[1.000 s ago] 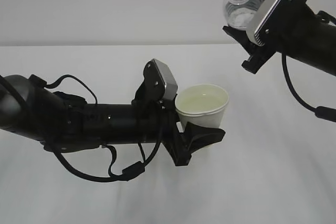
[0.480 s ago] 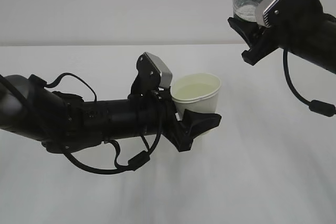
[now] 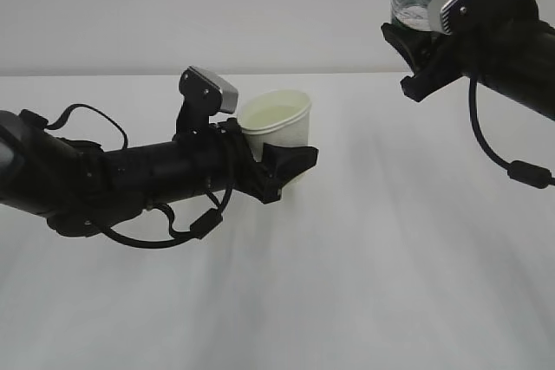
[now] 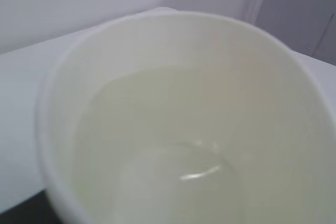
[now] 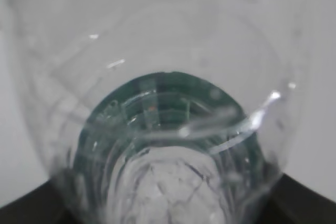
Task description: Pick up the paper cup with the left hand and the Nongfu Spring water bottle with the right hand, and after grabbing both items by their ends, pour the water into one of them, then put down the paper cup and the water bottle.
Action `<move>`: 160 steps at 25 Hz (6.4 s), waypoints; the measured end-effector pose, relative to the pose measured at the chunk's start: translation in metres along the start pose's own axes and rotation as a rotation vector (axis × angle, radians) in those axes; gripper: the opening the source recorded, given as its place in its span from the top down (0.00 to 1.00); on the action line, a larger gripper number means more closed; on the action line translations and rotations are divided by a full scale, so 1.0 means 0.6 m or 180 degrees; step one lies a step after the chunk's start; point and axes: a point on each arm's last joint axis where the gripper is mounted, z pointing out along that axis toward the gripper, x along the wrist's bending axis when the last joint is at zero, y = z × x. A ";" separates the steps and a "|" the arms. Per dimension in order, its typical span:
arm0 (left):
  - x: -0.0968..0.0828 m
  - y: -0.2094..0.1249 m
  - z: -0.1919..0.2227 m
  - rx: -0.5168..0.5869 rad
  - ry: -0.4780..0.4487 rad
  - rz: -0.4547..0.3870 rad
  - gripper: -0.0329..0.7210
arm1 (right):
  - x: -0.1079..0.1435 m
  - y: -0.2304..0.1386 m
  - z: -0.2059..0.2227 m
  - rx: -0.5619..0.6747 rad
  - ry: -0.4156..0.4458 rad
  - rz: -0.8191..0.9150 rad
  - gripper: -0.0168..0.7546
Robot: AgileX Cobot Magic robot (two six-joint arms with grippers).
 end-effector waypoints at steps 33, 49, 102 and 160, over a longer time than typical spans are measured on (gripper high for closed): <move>0.204 0.011 -0.128 -0.0195 0.1152 -0.0208 0.36 | -0.012 -0.029 -0.003 0.0590 -0.0333 0.0768 0.37; 0.270 0.000 -0.193 0.0012 0.1742 -0.0026 0.36 | -0.010 -0.036 -0.004 0.0741 -0.0316 0.0829 0.37; 0.309 -0.125 -0.192 -0.0205 0.2164 -0.0177 0.16 | -0.009 -0.040 -0.005 0.0831 -0.0292 0.0849 0.40; 0.103 -0.008 -0.228 -0.0468 0.1730 0.0032 0.19 | 0.016 -0.122 -0.001 0.1688 -0.0598 0.1730 0.41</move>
